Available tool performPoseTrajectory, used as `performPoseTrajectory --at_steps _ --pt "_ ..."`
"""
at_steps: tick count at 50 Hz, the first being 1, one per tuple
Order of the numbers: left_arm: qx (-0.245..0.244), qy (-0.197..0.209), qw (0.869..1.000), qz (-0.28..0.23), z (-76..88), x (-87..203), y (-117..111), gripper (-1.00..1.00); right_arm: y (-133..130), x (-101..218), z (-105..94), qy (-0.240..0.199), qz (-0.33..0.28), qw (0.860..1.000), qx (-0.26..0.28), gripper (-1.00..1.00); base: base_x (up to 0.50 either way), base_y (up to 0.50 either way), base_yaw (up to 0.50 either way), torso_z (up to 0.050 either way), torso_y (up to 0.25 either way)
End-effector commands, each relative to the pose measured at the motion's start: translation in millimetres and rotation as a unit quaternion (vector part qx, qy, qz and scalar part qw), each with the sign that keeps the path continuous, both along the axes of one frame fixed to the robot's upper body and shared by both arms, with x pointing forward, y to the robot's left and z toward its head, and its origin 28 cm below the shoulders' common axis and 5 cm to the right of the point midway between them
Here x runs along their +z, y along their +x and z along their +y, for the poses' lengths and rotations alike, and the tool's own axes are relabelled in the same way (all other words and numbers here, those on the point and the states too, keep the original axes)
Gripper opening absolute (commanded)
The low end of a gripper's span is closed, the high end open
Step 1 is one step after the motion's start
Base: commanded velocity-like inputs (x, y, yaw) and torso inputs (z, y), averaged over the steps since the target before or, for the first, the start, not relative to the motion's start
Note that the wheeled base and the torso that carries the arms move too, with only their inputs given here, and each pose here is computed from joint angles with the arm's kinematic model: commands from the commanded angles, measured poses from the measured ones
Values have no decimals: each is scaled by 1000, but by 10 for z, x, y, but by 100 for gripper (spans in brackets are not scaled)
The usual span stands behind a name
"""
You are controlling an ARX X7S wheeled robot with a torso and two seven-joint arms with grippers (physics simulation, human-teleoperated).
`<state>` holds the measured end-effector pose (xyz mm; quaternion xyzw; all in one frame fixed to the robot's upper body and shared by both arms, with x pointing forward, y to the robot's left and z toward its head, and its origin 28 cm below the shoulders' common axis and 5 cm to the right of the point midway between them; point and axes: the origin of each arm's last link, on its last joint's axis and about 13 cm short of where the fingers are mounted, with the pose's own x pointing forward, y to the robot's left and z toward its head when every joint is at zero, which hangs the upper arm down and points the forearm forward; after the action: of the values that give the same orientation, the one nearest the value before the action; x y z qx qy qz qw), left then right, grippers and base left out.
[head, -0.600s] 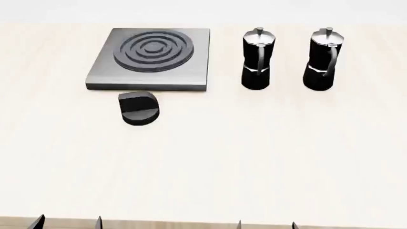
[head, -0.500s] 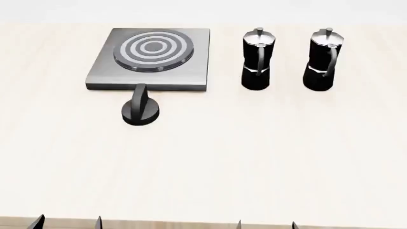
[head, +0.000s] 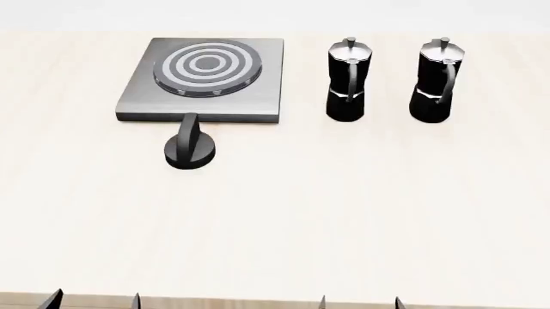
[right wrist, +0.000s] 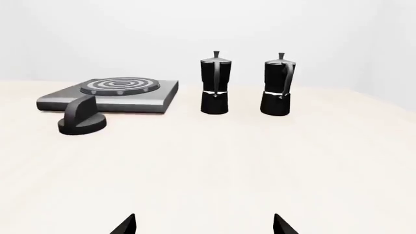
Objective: Turn off the stove.
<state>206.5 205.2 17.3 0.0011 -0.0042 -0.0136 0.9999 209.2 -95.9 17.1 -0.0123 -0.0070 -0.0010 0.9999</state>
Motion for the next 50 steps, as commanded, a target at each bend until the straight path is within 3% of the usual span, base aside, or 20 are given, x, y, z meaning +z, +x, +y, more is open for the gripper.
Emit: performPoseTrajectory --at_steps 1,24,50 --pt "-2 -2 1000 -21 16 54 -39 100 -10 75 9 -10 -6 1000 -4 100 0 0 0 0 0" --pt "2 14 995 -102 60 436 -168 100 -68 496 14 -25 -49 998 -17 100 0 0 0 0 0" --pt "17 -13 988 -154 140 870 -278 100 -162 812 19 -40 -92 995 -29 100 0 0 0 0 0"
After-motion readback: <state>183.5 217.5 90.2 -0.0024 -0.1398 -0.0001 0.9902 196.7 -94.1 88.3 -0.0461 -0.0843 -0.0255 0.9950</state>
